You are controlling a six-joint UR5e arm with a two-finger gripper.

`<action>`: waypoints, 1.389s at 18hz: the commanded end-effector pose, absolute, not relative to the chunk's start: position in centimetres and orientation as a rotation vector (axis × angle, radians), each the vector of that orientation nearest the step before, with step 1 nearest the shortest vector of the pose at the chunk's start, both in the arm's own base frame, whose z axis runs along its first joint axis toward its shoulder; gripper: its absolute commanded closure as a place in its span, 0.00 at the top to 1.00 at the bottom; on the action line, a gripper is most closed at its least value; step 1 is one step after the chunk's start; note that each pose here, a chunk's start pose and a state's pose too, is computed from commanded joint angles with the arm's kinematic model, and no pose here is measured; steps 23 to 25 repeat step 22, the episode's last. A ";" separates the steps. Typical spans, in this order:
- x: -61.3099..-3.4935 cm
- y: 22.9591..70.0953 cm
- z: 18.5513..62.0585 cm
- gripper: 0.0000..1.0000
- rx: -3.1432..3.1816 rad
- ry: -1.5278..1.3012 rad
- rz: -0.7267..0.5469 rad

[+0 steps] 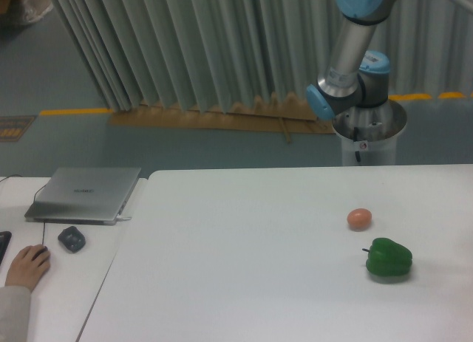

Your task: Place the bread in the basket

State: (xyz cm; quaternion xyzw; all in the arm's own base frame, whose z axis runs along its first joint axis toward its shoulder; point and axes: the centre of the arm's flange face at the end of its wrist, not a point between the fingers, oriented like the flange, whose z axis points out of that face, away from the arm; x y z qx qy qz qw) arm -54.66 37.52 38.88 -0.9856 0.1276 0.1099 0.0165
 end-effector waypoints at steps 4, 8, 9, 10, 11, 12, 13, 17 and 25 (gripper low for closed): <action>-51.6 39.7 39.0 1.00 -3.069 0.389 0.283; -49.7 39.6 41.3 1.00 -3.010 0.395 0.259; -49.2 39.6 40.7 1.00 -3.015 0.400 0.240; -47.7 40.5 39.4 1.00 -3.026 0.440 0.195; -46.7 40.9 38.7 1.00 -3.029 0.466 0.168; -45.7 40.6 38.7 1.00 -3.031 0.474 0.159; -44.8 40.6 38.6 1.00 -3.028 0.478 0.147; -42.6 41.3 37.7 1.00 -3.035 0.514 0.100; -42.4 41.2 37.7 1.00 -3.040 0.508 0.081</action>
